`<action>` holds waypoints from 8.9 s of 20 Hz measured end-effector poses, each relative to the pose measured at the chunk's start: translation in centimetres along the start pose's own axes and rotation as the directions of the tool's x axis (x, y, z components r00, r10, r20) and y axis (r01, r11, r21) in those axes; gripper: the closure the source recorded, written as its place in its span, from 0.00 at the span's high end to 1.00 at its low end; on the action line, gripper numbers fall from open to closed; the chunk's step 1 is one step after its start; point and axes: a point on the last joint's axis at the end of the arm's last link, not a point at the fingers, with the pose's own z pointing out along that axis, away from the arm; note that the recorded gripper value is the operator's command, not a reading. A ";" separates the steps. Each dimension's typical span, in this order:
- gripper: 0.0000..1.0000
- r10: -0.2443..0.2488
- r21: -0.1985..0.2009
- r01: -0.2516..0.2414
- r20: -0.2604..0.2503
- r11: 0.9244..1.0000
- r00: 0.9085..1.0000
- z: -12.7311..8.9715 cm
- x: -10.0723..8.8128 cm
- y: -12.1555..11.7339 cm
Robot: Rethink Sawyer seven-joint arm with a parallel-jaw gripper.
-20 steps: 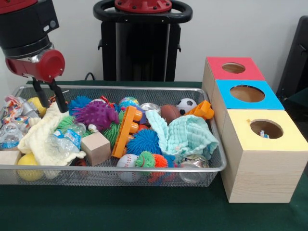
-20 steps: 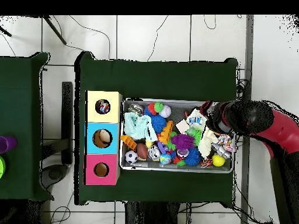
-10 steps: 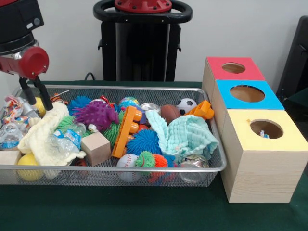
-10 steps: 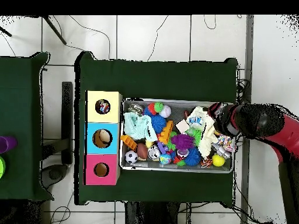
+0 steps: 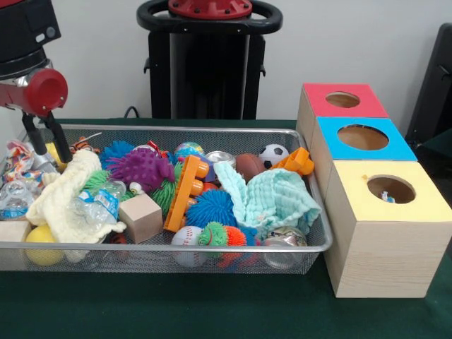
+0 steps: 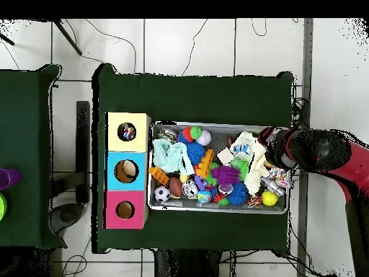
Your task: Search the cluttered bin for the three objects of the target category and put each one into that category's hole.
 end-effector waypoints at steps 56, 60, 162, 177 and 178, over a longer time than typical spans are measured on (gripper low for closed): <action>1.00 0.116 -0.192 -0.116 -0.009 0.975 0.993 9.9 7.4 -12.7; 1.00 0.116 -0.191 -0.119 -0.028 0.974 0.993 10.0 7.5 -12.9; 1.00 -0.193 -0.062 0.223 0.317 0.973 0.929 2.5 12.5 -18.3; 1.00 -0.184 -0.154 0.229 0.262 0.961 0.947 7.3 16.8 -18.4; 1.00 -0.177 -0.170 0.223 0.251 0.960 0.952 8.1 17.4 -18.5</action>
